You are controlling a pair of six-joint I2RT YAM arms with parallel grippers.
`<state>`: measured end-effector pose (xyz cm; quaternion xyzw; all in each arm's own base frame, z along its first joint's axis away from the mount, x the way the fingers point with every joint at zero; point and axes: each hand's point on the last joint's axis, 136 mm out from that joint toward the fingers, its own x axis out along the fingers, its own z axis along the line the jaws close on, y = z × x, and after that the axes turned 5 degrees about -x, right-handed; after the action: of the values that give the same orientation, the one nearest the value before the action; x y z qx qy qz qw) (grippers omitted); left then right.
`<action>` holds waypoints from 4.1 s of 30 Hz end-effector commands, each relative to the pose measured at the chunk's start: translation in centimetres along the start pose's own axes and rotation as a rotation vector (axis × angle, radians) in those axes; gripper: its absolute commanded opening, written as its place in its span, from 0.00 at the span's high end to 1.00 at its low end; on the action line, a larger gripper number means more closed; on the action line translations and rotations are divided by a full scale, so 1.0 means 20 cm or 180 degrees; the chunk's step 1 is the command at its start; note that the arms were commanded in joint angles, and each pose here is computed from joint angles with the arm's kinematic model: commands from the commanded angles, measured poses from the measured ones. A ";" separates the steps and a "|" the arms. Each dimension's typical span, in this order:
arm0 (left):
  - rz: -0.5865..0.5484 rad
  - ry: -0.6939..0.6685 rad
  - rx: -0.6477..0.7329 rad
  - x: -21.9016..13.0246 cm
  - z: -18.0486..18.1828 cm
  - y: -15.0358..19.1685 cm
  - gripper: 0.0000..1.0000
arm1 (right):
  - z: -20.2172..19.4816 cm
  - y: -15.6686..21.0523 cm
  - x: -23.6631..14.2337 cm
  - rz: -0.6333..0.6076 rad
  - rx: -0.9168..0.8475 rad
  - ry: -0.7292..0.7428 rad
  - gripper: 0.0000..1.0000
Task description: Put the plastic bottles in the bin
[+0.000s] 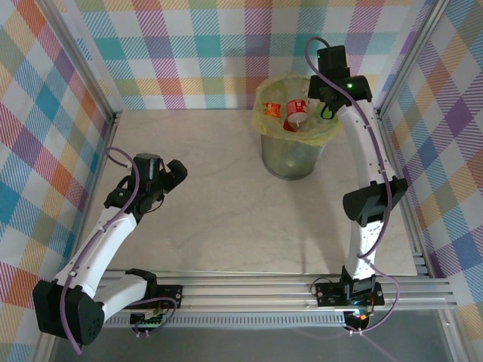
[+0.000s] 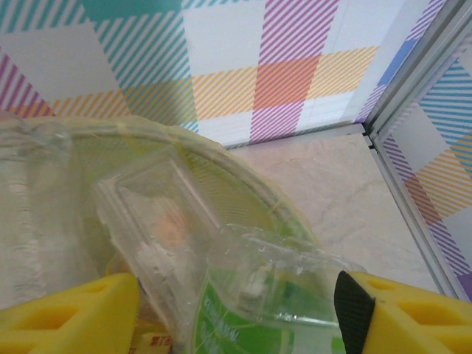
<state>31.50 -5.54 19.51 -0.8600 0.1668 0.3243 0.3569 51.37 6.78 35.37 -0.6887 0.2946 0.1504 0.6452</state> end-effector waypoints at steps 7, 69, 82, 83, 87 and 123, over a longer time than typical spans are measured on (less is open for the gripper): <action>-0.0043 0.0054 -0.0009 -0.02 -0.02 -0.04 0.00 | 0.05 0.16 0.06 0.0243 -0.0022 -0.0148 0.38; -0.1600 -0.0036 0.0776 -0.13 0.30 -0.17 0.00 | -0.29 1.46 -0.27 0.0129 0.0182 -0.0347 0.00; -0.1963 -0.0165 0.1714 0.09 0.24 -0.24 0.00 | -0.31 1.42 -0.17 -0.0545 -0.0121 -0.0162 0.00; -0.1947 -0.0160 0.1728 0.11 0.24 -0.24 0.00 | -0.31 1.42 -0.17 -0.0577 -0.0155 -0.0162 0.00; -0.1871 -0.0078 0.1766 0.20 0.24 -0.25 0.00 | -0.31 1.39 -0.15 -0.0650 -0.0280 -0.0147 0.00; -0.1700 0.0363 0.1754 0.31 0.31 -0.16 0.00 | -0.15 1.31 0.06 -0.0991 -0.0341 -0.0658 0.00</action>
<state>35.26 0.43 14.18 -0.7518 0.0431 0.1156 0.6478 35.43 3.49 12.58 -0.7400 0.1409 0.1512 0.6400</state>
